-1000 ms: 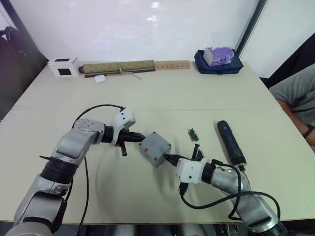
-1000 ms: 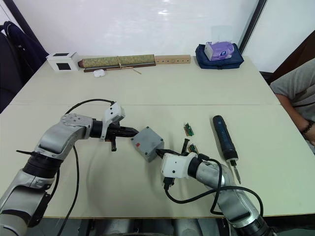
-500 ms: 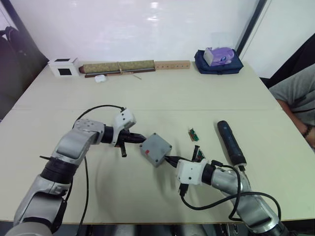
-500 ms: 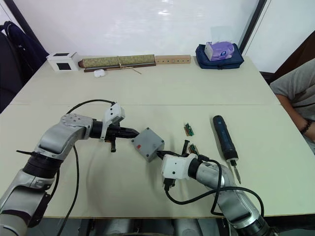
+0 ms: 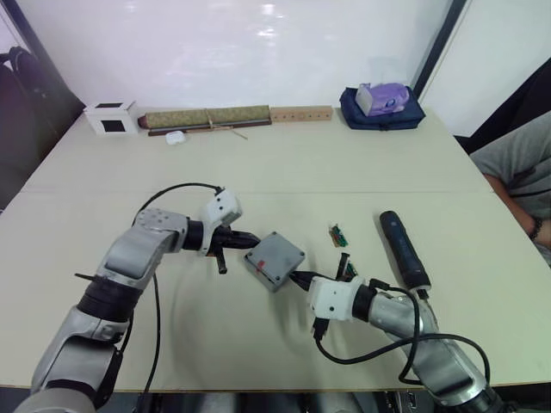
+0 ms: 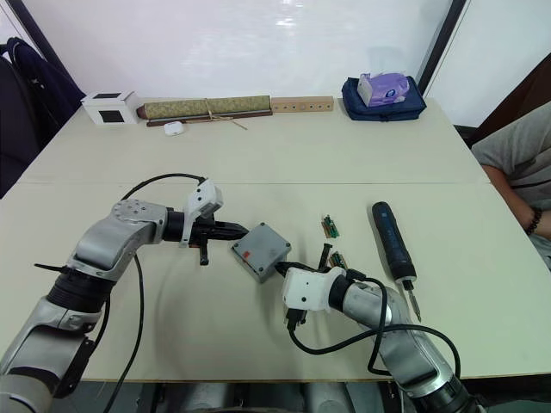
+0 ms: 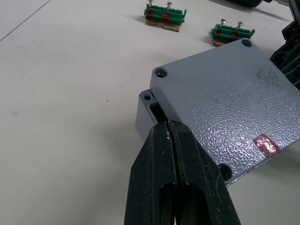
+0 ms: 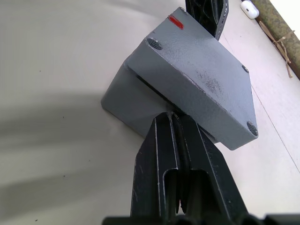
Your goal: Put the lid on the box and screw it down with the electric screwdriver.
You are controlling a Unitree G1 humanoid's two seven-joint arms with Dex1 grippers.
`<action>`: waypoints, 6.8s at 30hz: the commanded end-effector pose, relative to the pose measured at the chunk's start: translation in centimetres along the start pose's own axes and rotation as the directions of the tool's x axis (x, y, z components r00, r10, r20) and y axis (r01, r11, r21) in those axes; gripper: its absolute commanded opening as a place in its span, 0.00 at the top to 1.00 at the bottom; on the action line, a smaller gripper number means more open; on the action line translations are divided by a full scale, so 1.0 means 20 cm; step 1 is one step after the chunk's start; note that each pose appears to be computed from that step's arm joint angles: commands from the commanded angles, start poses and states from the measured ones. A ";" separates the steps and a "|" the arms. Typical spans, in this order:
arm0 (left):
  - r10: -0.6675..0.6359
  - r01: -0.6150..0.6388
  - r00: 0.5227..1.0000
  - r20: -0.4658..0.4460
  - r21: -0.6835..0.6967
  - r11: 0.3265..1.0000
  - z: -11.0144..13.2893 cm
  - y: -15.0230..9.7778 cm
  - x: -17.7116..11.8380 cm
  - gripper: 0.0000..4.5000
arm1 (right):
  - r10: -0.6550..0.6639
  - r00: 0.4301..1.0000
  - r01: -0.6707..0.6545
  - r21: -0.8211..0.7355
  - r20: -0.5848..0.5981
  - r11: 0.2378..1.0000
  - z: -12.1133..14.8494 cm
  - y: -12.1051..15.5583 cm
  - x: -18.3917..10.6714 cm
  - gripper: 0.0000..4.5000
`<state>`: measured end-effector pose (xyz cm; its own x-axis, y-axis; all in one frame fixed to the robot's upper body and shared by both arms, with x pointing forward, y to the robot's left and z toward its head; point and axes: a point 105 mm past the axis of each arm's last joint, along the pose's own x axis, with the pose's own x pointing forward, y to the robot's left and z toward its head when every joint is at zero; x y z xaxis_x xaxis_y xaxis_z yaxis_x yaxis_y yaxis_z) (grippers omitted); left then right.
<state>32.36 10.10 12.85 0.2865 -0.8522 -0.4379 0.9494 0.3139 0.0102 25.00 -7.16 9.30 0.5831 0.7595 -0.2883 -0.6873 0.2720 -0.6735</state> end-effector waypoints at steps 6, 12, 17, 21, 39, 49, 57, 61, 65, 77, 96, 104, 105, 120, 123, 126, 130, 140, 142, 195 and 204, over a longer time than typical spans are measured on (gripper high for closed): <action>0.025 -0.025 1.000 0.019 0.020 0.999 0.03 0.03 -0.03 1.00 | -0.023 1.000 0.023 -0.033 -0.006 0.999 0.01 -0.04 -0.04 0.99; 0.025 -0.025 0.999 0.022 0.019 1.000 0.03 0.03 -0.03 1.00 | -0.039 0.999 0.039 -0.032 -0.007 0.999 0.01 -0.07 -0.06 0.99; 0.028 -0.029 0.999 0.023 0.019 0.999 0.03 0.04 -0.04 1.00 | -0.032 0.999 0.033 -0.021 0.014 0.999 0.05 -0.07 -0.07 0.99; 0.023 -0.024 0.999 0.028 0.021 0.999 0.04 0.04 -0.03 1.00 | -0.027 0.999 0.028 -0.017 0.026 0.999 0.06 -0.06 -0.05 0.99; -0.016 0.016 1.000 0.018 0.011 1.000 0.03 -0.01 -0.03 1.00 | -0.007 0.999 0.008 -0.011 0.051 1.000 0.09 -0.03 -0.01 0.99; -0.024 0.024 1.000 0.011 0.011 1.000 0.02 -0.02 -0.03 1.00 | 0.000 0.999 0.000 -0.010 0.055 1.000 0.09 -0.03 -0.01 0.99; 0.069 -0.070 0.996 0.047 0.018 0.997 0.04 0.07 -0.04 1.00 | 0.024 1.000 -0.024 -0.003 0.006 1.000 0.04 -0.01 -0.05 0.99; 0.112 -0.112 0.994 0.023 0.034 0.993 0.01 0.13 -0.02 1.00 | 0.032 0.999 -0.032 0.004 -0.012 0.999 0.01 0.00 -0.04 0.99; 0.082 -0.082 0.997 0.003 0.037 0.996 -0.02 0.12 0.01 1.00 | 0.030 0.999 -0.029 0.004 -0.016 1.000 0.01 -0.01 -0.02 0.99; -0.073 0.075 0.996 -0.054 0.029 0.997 -0.10 -0.10 0.07 1.00 | 0.014 0.999 -0.017 -0.060 -0.052 0.998 -0.04 -0.08 0.07 0.99; -0.057 0.055 0.996 -0.067 -0.027 0.998 -0.12 -0.16 0.01 1.00 | 0.024 0.998 -0.026 -0.045 -0.052 0.999 -0.05 -0.08 0.05 0.99; 0.002 -0.012 0.998 -0.062 -0.164 0.986 -0.17 -0.07 -0.16 1.00 | 0.003 0.997 -0.007 -0.061 -0.077 0.998 -0.04 -0.14 -0.06 0.99; 0.010 -0.021 0.998 -0.058 -0.177 0.984 -0.17 -0.06 -0.19 1.00 | -0.003 0.996 -0.003 -0.069 -0.084 0.998 -0.04 -0.15 -0.08 0.99; -0.178 0.165 0.983 0.047 0.202 0.965 0.34 -0.16 -0.20 1.00 | -0.337 0.916 0.394 0.638 -0.216 0.661 -0.11 -0.33 -0.45 0.82; -0.222 0.209 0.974 0.036 0.216 0.954 0.34 -0.21 -0.18 1.00 | -0.320 0.914 0.403 0.657 -0.250 0.637 -0.12 -0.30 -0.46 0.52; -0.231 0.225 0.973 -0.004 0.256 0.940 0.32 -0.21 -0.16 1.00 | -0.304 0.911 0.411 0.680 -0.280 0.607 -0.13 -0.25 -0.47 0.27; -0.230 0.228 0.973 -0.028 0.279 0.933 0.30 -0.20 -0.14 1.00 | -0.269 0.914 0.406 0.709 -0.305 0.576 -0.15 -0.19 -0.46 0.01; -0.217 0.219 0.975 -0.038 0.292 0.931 0.26 -0.17 -0.11 1.00 | -0.261 0.900 0.434 0.674 -0.348 0.598 -0.22 -0.14 -0.41 0.35; -0.213 0.214 0.976 -0.034 0.289 0.933 0.26 -0.17 -0.11 1.00 | -0.260 0.896 0.442 0.668 -0.359 0.599 -0.24 -0.14 -0.40 0.53; -0.006 0.004 1.000 0.018 0.066 0.998 0.11 -0.07 -0.26 1.00 | -0.221 0.975 0.171 0.544 0.027 0.822 0.17 -0.32 -0.06 0.99; 0.006 -0.008 1.000 0.023 0.068 0.998 0.11 -0.08 -0.25 1.00 | -0.176 0.984 0.134 0.537 0.026 0.833 0.13 -0.28 0.01 0.99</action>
<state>29.76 12.99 15.93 0.2833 -0.8510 -0.4422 0.9539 0.2978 0.0379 27.82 -7.23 13.92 0.6852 0.7036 -0.1880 -0.7280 0.6540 -0.2055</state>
